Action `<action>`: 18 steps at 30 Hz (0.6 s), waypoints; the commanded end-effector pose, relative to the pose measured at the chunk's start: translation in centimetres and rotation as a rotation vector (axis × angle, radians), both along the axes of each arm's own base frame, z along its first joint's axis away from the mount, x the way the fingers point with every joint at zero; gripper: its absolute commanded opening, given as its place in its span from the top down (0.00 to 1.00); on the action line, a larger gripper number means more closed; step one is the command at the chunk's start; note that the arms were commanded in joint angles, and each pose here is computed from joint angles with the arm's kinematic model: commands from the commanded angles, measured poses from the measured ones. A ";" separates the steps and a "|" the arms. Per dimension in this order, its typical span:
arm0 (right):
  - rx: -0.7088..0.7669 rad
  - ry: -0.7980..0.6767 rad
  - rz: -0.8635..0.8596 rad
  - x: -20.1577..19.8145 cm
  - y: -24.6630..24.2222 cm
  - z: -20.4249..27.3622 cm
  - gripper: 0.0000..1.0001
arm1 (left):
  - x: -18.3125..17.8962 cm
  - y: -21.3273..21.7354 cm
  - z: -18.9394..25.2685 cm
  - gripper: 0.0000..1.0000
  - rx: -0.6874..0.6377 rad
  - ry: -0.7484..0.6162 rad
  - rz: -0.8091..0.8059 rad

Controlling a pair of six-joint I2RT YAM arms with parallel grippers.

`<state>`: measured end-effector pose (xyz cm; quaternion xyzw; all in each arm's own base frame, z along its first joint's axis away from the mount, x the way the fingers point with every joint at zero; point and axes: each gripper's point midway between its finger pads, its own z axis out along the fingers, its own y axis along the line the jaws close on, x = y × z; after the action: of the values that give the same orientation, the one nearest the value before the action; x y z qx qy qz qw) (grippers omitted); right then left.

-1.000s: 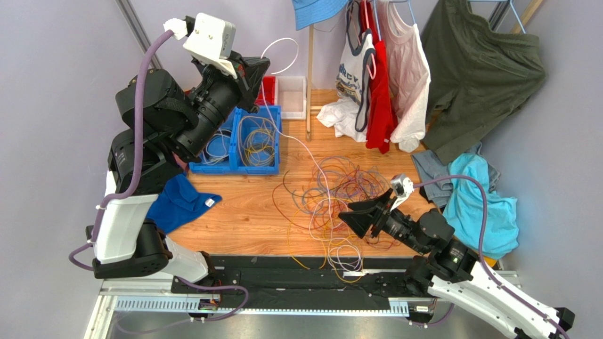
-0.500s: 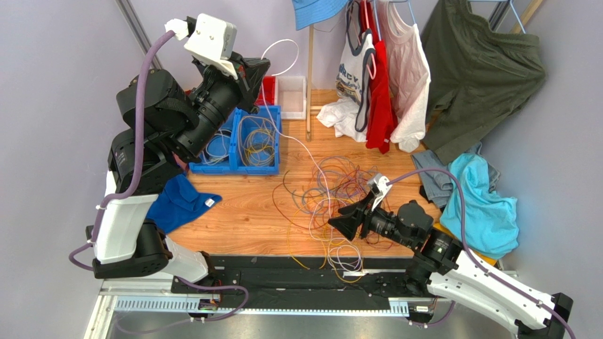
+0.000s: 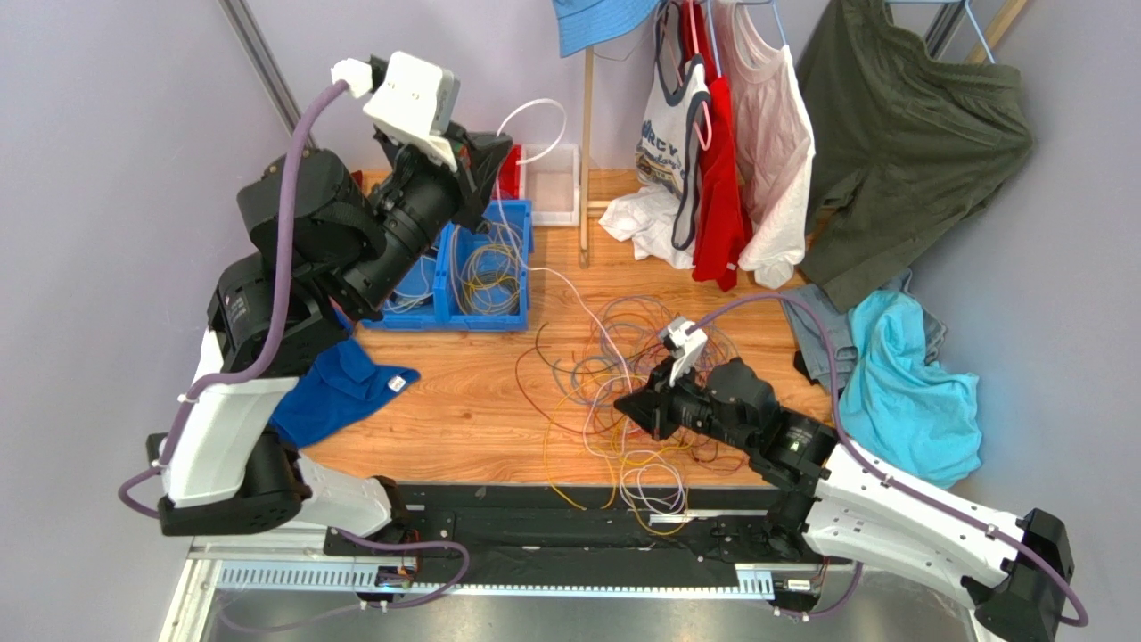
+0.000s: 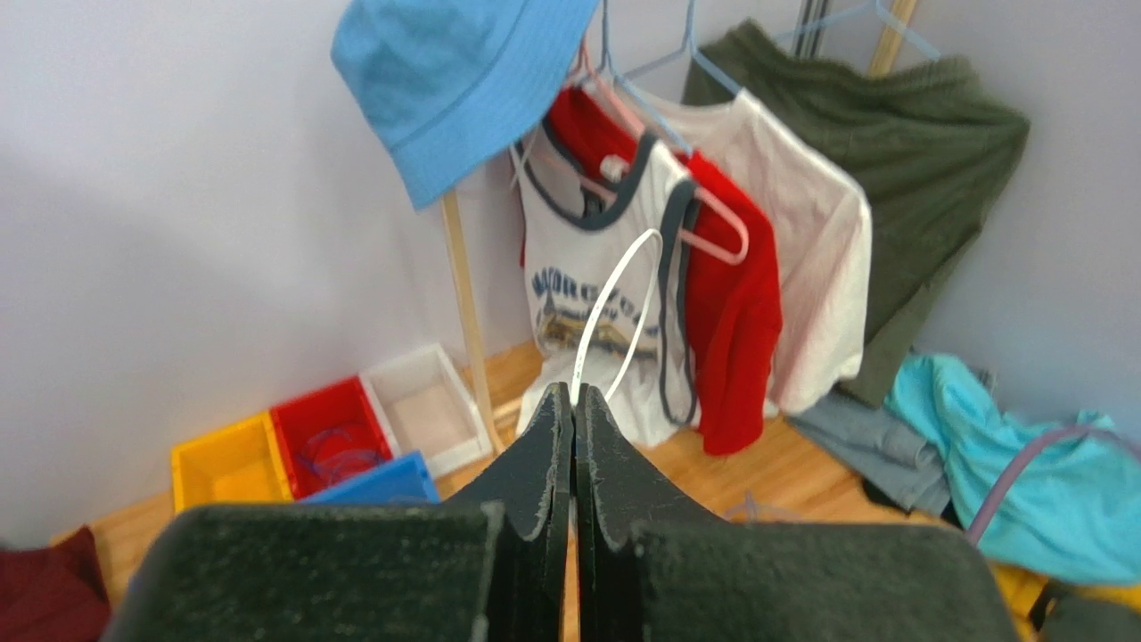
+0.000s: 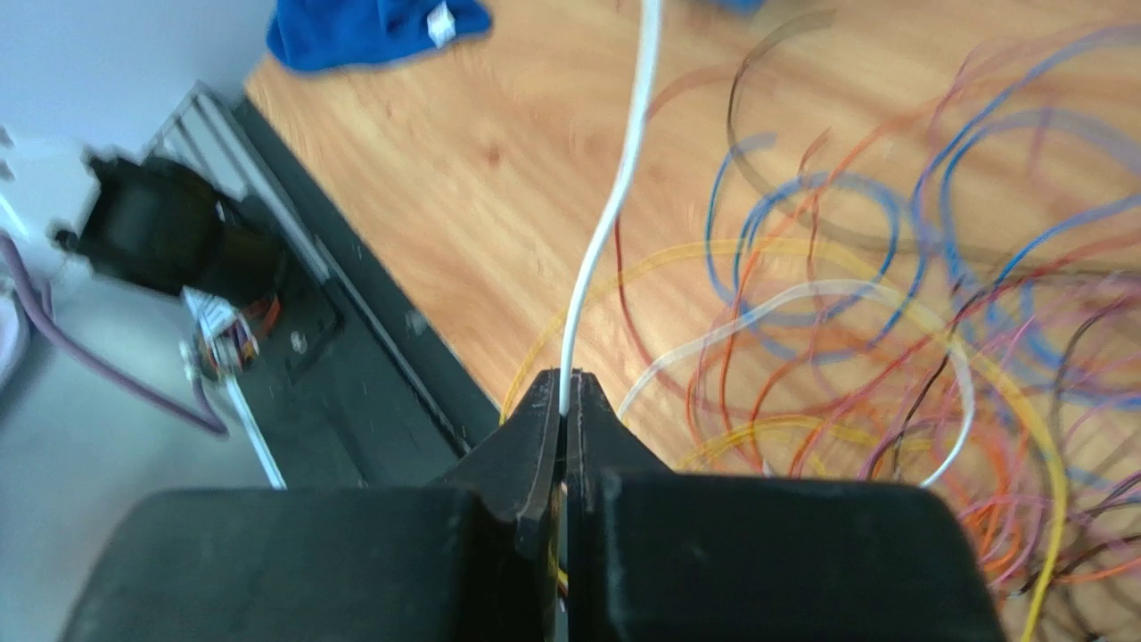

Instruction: Untangle the cables

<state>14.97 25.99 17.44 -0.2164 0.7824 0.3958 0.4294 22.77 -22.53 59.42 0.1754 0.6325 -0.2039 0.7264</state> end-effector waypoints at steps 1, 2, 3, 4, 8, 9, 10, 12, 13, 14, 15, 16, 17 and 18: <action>0.150 -0.220 -0.154 3.8 -0.1 13.9 1.00 | 0.0 1.2 -3.8 1.00 -0.006 0.060 0.039; 0.142 -0.265 -0.163 4.2 -0.3 16.1 1.00 | -0.8 2.5 -3.5 1.00 -0.073 0.058 0.040; 0.107 -0.266 -0.166 4.3 -0.4 16.9 1.00 | -0.8 2.5 -4.7 1.00 -0.079 0.076 0.041; 0.071 -0.268 -0.177 5.1 0.1 17.4 1.00 | -0.2 1.5 -8.6 1.00 -0.027 0.131 0.043; 0.094 -0.348 -0.168 6.0 1.0 25.6 1.00 | -1.4 0.6 -14.5 0.98 -0.105 0.241 -0.032; 0.093 -0.358 -0.160 6.2 1.4 26.7 1.00 | -1.3 -0.2 -18.0 0.96 -0.070 0.290 -0.043; 0.093 -0.364 -0.155 6.3 1.6 27.6 1.00 | -1.7 -0.6 -18.6 0.94 -0.117 0.312 -0.064; 0.096 -0.389 -0.141 6.5 2.1 30.3 1.00 | -2.2 -1.9 -23.0 0.81 -0.088 0.380 -0.111; 0.095 -0.398 -0.137 6.6 2.3 31.0 1.00 | -2.5 -2.2 -23.1 0.73 -0.132 0.384 -0.134; 0.096 -0.406 -0.135 6.7 2.4 32.3 1.00 | -2.8 -2.6 -24.0 0.54 -0.135 0.396 -0.161; 0.080 -0.416 -0.133 6.8 2.4 32.6 1.00 | -2.9 -2.8 -26.0 0.42 -0.119 0.420 -0.159; 0.073 -0.417 -0.132 6.9 2.5 33.0 1.00 | -3.1 -2.5 -26.0 0.31 -0.145 0.418 -0.163; 0.048 -0.406 -0.132 7.1 2.6 32.6 1.00 | -3.1 -2.1 -26.5 0.02 -0.147 0.420 -0.147; 0.061 -0.417 -0.142 7.0 2.4 33.5 1.00 | -3.0 -1.7 -27.7 0.01 -0.135 0.431 -0.126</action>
<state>22.15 29.15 51.16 -0.1991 0.6593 0.3711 0.6228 20.38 -23.93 29.26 0.1701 0.7799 -0.2480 0.5489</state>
